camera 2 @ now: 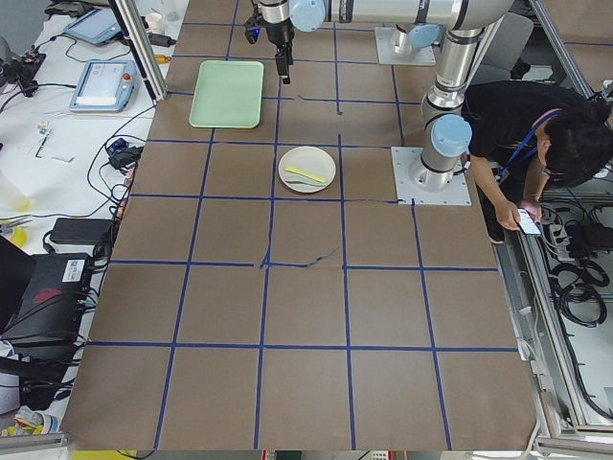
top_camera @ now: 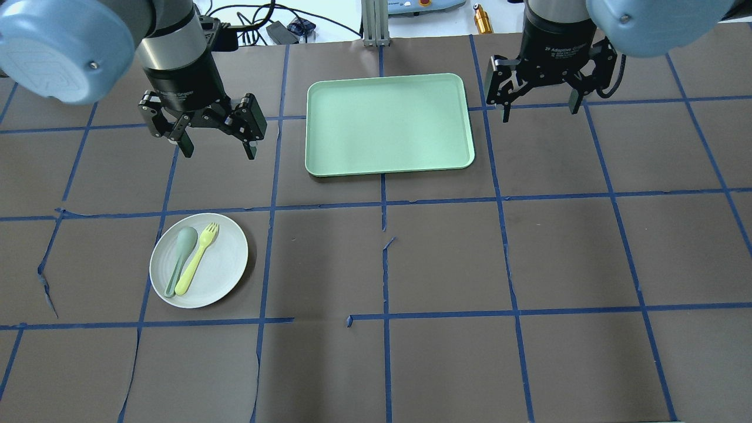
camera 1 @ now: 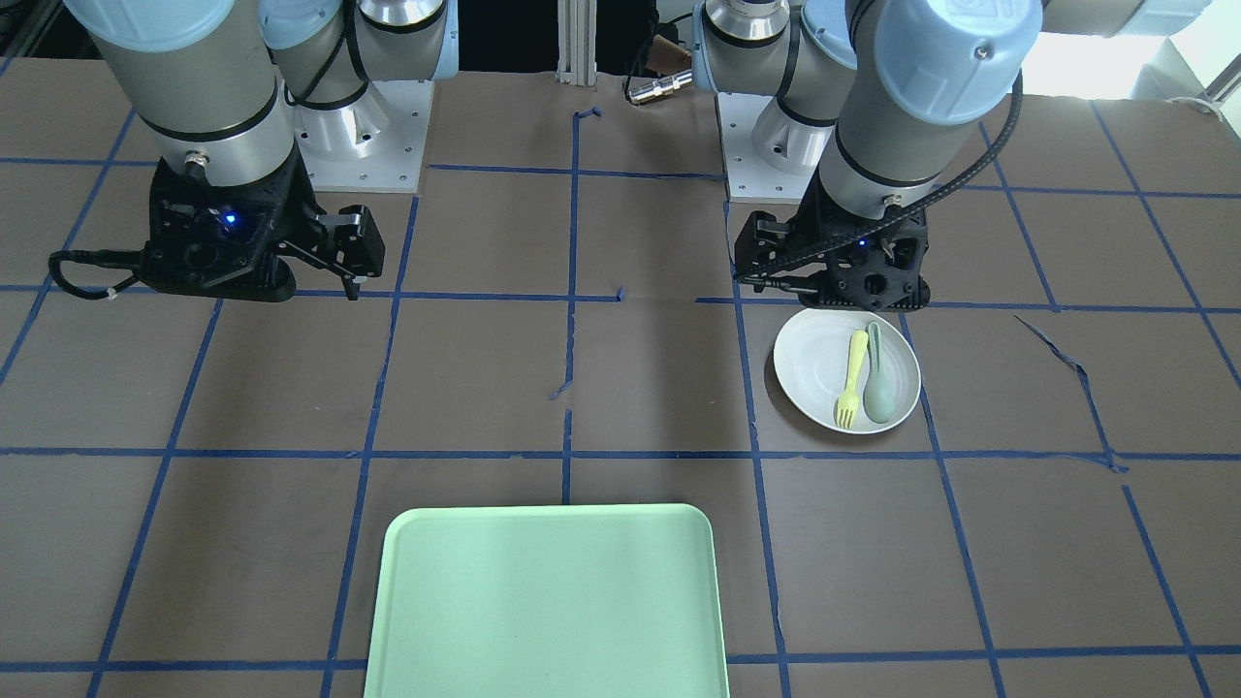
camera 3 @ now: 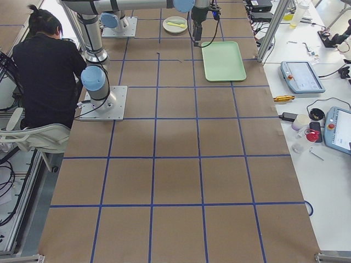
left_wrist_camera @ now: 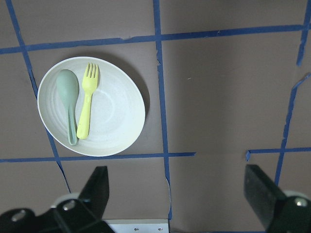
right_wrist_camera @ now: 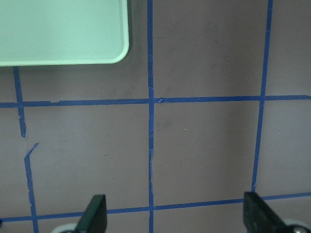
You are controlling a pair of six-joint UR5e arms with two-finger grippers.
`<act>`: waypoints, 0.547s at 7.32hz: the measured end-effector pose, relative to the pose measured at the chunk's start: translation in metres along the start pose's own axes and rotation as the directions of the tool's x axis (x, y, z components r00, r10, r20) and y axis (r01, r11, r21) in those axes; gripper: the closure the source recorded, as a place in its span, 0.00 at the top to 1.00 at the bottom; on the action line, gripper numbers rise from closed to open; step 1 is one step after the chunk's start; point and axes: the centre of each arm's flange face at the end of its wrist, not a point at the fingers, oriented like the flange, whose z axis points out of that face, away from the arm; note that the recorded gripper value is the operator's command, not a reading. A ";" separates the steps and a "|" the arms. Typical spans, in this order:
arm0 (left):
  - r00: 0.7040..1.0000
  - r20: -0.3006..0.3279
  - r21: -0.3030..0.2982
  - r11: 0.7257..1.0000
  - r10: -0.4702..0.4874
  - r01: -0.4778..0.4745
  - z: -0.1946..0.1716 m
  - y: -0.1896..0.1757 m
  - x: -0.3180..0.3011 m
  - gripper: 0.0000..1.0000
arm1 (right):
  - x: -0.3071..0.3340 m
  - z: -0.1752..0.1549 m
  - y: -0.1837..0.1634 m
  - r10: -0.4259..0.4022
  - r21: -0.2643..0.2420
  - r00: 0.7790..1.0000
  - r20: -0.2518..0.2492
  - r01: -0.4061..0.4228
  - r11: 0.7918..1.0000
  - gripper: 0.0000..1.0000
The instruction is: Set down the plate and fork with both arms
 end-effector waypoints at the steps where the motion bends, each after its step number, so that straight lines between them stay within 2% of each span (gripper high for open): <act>1: 1.000 0.000 0.029 1.000 0.002 -0.002 -0.010 0.003 -0.001 1.00 | 0.003 0.000 0.000 0.000 0.004 1.000 -0.010 0.000 1.000 1.00; 4: 1.000 0.001 0.066 0.998 0.007 -0.007 -0.026 0.013 0.001 1.00 | 0.005 0.004 0.000 0.003 0.002 1.000 -0.027 -0.003 1.000 1.00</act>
